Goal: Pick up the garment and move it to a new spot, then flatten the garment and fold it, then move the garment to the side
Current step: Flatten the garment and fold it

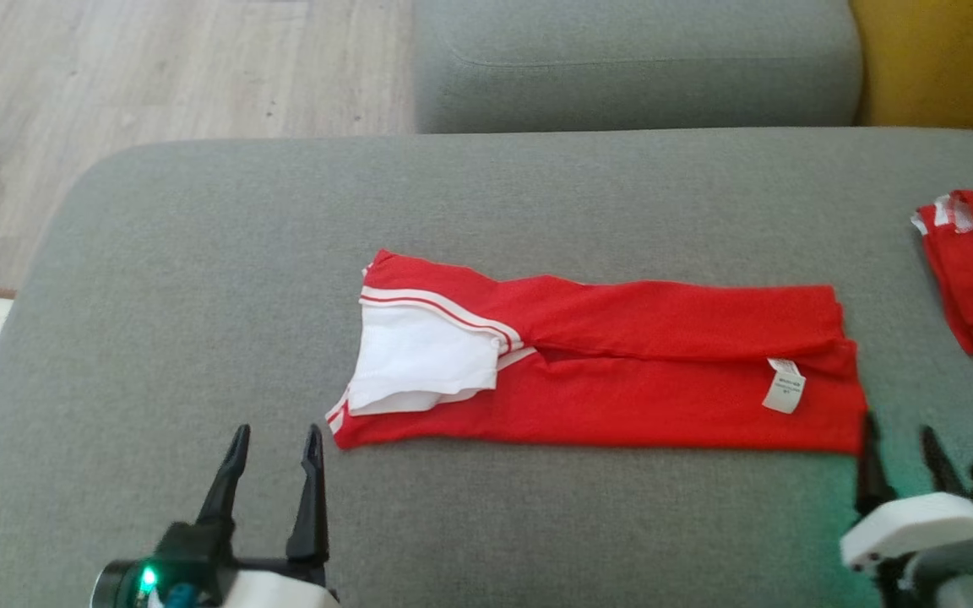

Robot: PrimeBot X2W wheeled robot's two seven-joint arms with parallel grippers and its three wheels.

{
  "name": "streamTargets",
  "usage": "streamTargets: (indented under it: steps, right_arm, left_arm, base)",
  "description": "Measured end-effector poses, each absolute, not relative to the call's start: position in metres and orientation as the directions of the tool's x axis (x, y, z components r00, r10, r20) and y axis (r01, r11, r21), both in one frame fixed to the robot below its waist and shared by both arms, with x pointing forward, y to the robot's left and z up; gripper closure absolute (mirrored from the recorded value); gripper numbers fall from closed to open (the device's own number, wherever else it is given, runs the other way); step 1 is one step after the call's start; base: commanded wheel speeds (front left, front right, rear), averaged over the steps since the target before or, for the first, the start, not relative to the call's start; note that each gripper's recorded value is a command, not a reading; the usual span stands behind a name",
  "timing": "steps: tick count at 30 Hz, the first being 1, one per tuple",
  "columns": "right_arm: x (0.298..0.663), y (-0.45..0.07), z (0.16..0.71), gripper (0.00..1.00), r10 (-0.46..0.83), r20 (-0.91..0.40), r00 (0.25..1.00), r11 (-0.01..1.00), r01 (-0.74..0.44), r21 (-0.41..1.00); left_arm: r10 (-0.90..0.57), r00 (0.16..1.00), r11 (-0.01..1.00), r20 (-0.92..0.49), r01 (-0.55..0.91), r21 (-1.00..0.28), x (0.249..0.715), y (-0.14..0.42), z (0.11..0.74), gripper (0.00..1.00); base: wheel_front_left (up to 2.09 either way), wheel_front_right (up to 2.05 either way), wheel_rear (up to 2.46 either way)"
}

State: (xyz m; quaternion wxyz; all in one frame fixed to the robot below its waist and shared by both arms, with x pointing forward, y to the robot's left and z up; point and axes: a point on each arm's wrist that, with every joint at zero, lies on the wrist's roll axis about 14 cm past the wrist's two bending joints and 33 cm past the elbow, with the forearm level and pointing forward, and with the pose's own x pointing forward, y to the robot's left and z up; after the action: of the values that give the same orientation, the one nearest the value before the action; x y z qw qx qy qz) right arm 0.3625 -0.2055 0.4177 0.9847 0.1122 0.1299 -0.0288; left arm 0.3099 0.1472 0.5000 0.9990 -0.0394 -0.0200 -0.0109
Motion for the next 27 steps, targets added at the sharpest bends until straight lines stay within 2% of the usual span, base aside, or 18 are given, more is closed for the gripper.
streamTargets:
  steps: [3, 7, 11, 20, 27]
  right_arm:
    - [0.365, -0.222, 0.409, 0.00, -0.086, -0.312, 0.946, 0.967, 0.155, 0.202]
    - [0.390, -0.229, 0.416, 0.00, -0.113, -0.336, 0.935, 0.953, 0.198, 0.230]
    - [0.413, -0.218, 0.413, 0.00, -0.079, -0.393, 0.916, 0.955, 0.183, 0.235]
    - [0.435, -0.214, 0.385, 0.00, -0.064, -0.529, 0.846, 0.967, 0.183, 0.176]
    - [0.432, -0.218, 0.363, 0.00, -0.081, -0.603, 0.794, 0.969, 0.204, 0.139]
  left_arm:
    - [-0.025, 0.999, 0.999, 0.044, 0.027, -0.031, 0.306, 0.147, 0.499, 0.00]
    - [-0.032, 0.999, 0.999, 0.020, 0.032, 0.006, 0.299, 0.144, 0.490, 0.00]
    - [-0.033, 0.999, 0.999, -0.006, 0.033, 0.006, 0.296, 0.141, 0.483, 0.00]
    - [-0.017, 0.999, 1.000, -0.031, 0.017, 0.000, 0.307, 0.144, 0.477, 0.00]
    - [-0.015, 1.000, 1.000, -0.027, 0.015, 0.001, 0.318, 0.146, 0.478, 0.00]
  base:
    - [0.00, 0.00, 0.00]
    - [0.00, 0.00, 0.00]
    - [0.00, 0.00, 0.00]
    - [0.00, 0.00, 0.00]
    - [0.00, 0.00, 0.00]
